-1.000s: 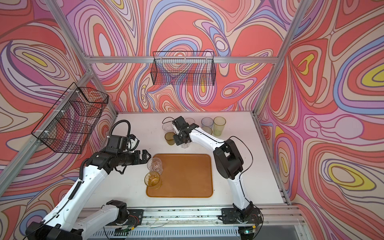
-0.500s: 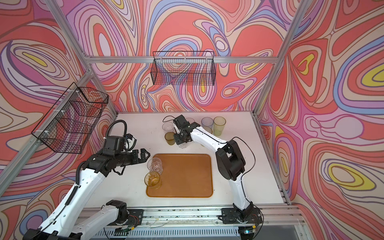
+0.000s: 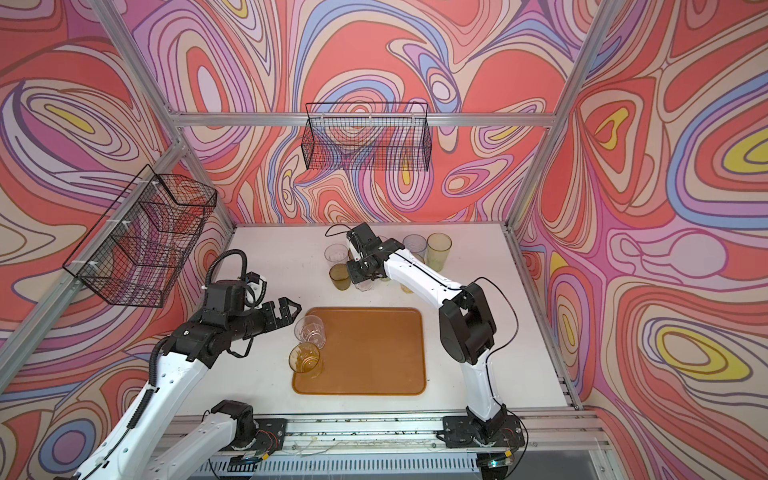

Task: Place the glasses into the tray
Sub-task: 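Grasp the clear glass with the right gripper and carry it over the tray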

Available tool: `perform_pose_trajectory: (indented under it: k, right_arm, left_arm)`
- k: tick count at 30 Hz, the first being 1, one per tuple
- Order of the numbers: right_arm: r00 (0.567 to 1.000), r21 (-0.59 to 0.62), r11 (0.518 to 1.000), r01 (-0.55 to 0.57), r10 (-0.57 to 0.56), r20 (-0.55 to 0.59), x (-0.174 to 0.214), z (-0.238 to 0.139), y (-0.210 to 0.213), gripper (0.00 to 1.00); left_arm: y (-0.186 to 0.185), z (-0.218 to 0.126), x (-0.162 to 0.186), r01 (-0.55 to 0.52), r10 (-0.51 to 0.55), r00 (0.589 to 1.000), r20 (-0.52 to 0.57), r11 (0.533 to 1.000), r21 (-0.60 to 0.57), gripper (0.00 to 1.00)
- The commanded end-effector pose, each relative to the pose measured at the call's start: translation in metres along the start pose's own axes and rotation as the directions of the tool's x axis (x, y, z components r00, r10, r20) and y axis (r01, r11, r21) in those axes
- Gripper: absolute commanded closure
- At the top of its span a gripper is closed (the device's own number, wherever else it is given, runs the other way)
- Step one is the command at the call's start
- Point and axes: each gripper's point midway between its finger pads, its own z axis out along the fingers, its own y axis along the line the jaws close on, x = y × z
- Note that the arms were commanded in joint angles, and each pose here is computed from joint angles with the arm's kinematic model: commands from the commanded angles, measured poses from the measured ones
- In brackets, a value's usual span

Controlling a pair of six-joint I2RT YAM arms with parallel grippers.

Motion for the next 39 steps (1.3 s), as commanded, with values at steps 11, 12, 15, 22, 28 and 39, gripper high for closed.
perform_pose_trajectory:
  k: [11,12,15,22,28,39]
  right_arm:
    - [0.999,0.006,1.000,0.019,-0.019,0.045,-0.002,-0.047,0.025,1.00]
    - [0.999,0.008,1.000,0.026,-0.027,0.043,0.003,-0.050,0.029,1.00]
    - [0.999,0.018,0.999,0.038,-0.038,0.034,0.016,-0.055,0.040,1.00]
    - [0.998,-0.011,0.999,0.052,-0.052,0.018,0.048,-0.077,0.076,1.00]
    - [0.999,-0.084,0.995,0.045,-0.045,0.003,0.079,-0.097,0.103,1.00]
    - [0.999,-0.131,0.991,0.033,-0.037,-0.028,0.129,-0.103,0.131,1.00]
  left_arm:
    - [0.002,-0.004,-0.002,-0.007,0.007,1.000,0.011,1.000,-0.013,0.00]
    - [0.002,-0.004,-0.002,-0.006,0.007,1.000,0.010,1.000,-0.014,0.00]
    - [0.002,0.000,-0.001,-0.006,0.006,1.000,0.012,1.000,-0.001,0.00]
    - [0.001,0.006,0.004,0.020,-0.020,0.999,-0.026,1.000,0.010,0.00]
    - [0.003,0.003,0.003,0.012,-0.012,1.000,-0.009,1.000,0.002,0.00]
    - [0.005,0.018,0.003,0.057,-0.057,0.998,-0.025,0.998,0.001,0.00]
